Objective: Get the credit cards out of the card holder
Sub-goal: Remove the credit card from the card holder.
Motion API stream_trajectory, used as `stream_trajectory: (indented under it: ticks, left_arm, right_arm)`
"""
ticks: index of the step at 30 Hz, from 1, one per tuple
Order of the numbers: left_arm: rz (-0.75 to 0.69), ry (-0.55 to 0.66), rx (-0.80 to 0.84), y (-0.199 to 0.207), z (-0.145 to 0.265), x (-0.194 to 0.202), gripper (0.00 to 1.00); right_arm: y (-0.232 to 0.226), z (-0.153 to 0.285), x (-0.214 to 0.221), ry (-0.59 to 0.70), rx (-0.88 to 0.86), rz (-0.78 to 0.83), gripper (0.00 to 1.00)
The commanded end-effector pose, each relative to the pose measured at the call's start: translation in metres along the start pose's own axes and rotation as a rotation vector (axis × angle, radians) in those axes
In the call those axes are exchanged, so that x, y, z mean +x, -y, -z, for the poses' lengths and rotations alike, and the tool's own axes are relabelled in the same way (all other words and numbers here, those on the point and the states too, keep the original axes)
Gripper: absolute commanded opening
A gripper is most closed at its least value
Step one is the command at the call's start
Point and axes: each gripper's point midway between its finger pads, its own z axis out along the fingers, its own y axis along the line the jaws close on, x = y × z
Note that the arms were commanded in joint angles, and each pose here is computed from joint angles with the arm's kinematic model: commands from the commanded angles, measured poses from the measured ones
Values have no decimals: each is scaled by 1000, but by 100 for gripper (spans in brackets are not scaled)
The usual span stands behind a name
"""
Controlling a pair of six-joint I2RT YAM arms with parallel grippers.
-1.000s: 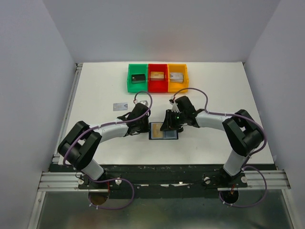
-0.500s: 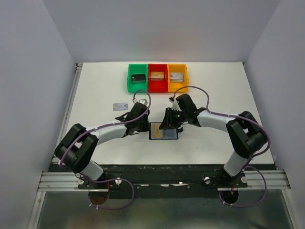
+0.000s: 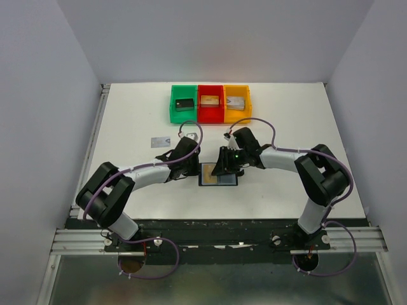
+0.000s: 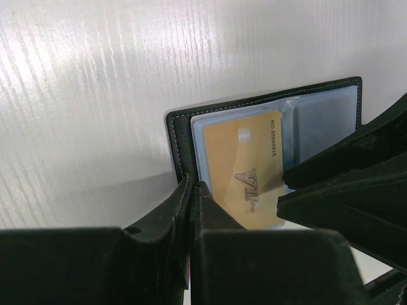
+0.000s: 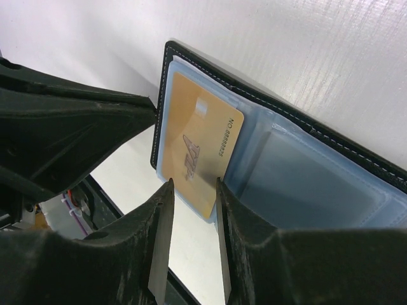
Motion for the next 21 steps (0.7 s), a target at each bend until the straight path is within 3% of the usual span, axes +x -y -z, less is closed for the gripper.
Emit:
stream_trajectory:
  ticks: [1, 21]
  left_arm:
    - [-6, -16, 24, 4, -4, 1, 13]
    - [-7, 28, 47, 11, 2, -12, 12]
  right_arm:
    - [0, -3, -4, 1, 0, -1, 41]
    - [2, -1, -4, 11, 12, 13, 43]
